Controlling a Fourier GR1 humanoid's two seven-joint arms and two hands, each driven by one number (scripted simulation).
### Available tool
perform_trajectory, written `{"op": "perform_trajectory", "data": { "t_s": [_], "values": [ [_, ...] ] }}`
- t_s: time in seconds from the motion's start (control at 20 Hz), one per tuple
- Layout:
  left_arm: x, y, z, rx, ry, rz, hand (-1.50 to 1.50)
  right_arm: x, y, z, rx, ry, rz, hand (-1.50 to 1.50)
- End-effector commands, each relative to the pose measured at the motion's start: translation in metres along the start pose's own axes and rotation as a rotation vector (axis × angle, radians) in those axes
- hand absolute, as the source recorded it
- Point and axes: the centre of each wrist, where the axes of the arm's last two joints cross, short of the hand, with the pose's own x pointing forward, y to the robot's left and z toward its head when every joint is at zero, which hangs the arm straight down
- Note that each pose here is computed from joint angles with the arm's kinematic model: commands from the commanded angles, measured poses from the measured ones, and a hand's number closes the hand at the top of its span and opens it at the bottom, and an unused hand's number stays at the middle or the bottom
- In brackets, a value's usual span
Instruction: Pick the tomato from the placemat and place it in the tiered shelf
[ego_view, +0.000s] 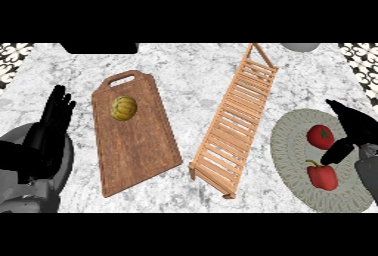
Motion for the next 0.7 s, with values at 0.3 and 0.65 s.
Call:
{"op": "perform_trajectory", "data": {
  "t_s": [0.3, 0.65],
  "values": [
    [-0.008, 0.010, 0.012, 0.001, 0.001, -0.030, 0.00, -0.003, 0.030, -0.029, 0.020, -0.017, -0.006, -1.50],
    [0.004, -0.002, -0.006, -0.020, -0.007, -0.003, 0.00, 0.008, 0.034, -0.035, 0.104, -0.030, 0.032, 1.50]
  ]
}}
